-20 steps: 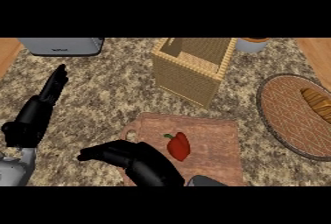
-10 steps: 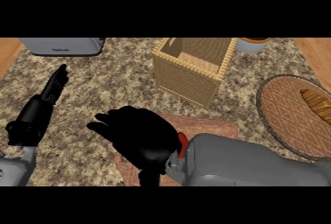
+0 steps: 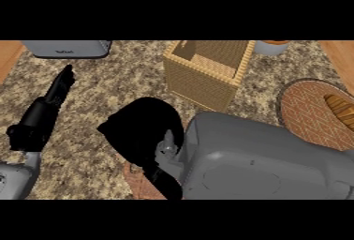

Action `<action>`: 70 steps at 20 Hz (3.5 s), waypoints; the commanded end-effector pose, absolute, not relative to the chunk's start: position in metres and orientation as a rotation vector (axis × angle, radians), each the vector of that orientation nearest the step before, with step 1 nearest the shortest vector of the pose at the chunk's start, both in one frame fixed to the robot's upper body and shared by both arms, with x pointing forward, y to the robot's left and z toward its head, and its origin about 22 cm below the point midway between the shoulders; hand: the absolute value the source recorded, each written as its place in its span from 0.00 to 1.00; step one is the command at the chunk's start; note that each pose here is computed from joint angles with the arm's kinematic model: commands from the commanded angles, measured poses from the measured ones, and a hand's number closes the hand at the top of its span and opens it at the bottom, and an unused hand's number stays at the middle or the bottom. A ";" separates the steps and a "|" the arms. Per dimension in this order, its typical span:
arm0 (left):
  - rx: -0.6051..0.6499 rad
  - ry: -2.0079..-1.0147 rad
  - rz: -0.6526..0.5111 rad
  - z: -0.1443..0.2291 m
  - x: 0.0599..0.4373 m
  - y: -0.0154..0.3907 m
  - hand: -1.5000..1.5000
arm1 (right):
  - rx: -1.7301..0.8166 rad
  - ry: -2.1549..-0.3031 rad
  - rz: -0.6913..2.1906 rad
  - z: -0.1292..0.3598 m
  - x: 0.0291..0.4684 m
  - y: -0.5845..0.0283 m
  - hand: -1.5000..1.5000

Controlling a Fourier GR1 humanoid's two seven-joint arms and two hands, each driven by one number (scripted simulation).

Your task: Pick the bell pepper from the cutting board and place it in the basket

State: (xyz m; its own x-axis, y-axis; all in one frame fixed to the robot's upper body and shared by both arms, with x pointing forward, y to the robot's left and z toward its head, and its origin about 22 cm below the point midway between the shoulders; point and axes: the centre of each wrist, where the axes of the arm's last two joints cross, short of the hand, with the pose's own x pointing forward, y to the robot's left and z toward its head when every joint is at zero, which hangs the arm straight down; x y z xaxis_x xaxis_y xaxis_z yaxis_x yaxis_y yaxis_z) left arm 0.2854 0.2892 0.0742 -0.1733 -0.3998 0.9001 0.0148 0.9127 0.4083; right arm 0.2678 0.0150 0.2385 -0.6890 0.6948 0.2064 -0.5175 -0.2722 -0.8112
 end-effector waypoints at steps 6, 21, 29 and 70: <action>0.294 -1.727 -0.357 0.069 0.283 0.300 0.50 | -0.295 -1.015 2.098 0.249 0.283 0.016 0.00; 0.311 -1.735 -0.393 0.070 0.280 0.316 0.50 | -0.376 -0.843 2.179 0.154 0.294 0.003 0.00; 0.296 -1.729 -0.395 0.063 0.285 0.301 0.50 | -0.373 -0.865 2.163 0.119 0.297 -0.012 0.00; 0.289 -1.738 -0.388 0.057 0.281 0.310 0.50 | -0.337 -0.884 2.100 0.022 0.298 -0.038 1.00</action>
State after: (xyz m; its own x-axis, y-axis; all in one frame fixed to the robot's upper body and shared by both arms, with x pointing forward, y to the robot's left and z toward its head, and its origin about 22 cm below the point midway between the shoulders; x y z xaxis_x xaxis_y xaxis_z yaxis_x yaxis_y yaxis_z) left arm 0.2862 0.2937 0.0636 -0.1822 -0.4028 0.8970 0.0110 0.9113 0.4115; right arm 0.3023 -0.0393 0.0399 -0.6210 0.7827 0.0420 -0.5646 -0.4095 -0.7166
